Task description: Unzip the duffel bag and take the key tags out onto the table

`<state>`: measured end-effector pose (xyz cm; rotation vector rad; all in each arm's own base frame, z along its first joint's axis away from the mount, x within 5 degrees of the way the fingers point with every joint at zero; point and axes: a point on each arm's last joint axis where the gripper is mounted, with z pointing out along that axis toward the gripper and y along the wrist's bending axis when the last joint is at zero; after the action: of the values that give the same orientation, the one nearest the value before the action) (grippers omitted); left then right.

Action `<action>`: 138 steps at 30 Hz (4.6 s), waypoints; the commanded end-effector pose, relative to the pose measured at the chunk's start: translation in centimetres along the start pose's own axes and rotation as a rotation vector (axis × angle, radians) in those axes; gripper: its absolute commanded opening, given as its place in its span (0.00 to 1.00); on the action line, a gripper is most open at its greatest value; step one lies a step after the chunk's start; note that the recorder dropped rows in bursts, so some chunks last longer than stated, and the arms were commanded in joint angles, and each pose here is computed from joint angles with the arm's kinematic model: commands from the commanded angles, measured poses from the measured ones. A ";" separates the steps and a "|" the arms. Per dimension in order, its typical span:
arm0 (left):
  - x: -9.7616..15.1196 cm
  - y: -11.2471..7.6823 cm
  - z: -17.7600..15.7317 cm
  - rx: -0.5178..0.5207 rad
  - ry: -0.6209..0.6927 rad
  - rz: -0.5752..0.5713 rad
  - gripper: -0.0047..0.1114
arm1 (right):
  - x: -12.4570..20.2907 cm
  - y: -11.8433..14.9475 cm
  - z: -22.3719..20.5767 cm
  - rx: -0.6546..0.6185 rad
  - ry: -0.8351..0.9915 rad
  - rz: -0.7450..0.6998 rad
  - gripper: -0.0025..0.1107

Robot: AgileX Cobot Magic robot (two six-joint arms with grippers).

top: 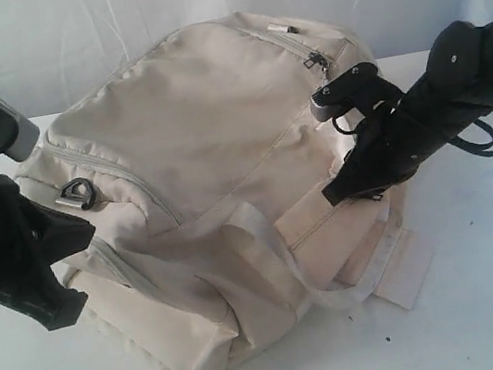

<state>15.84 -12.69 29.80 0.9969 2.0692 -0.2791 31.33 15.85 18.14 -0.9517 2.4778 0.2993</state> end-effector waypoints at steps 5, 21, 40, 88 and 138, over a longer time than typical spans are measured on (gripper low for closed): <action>-0.4 -0.7 -1.7 0.020 -0.062 0.023 0.04 | 2.5 1.9 -4.5 -0.111 0.289 0.024 0.02; -0.4 -0.8 -3.2 0.013 -0.102 0.028 0.04 | 8.7 2.4 -14.9 0.208 0.463 0.071 0.02; -0.3 -0.8 -3.2 0.015 -0.096 0.028 0.04 | 6.6 2.9 -15.6 0.177 0.154 -0.012 0.02; -0.4 -0.8 -3.2 0.011 -0.105 0.047 0.04 | 3.0 7.4 -3.0 -0.324 0.047 -0.994 0.33; -0.3 -0.8 -3.2 0.012 -0.100 0.047 0.04 | 8.5 10.5 -6.0 -0.461 0.538 -0.550 0.16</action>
<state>13.77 -11.79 31.77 1.0183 1.9596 -0.2966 17.31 16.47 19.27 -2.1112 2.4449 0.4294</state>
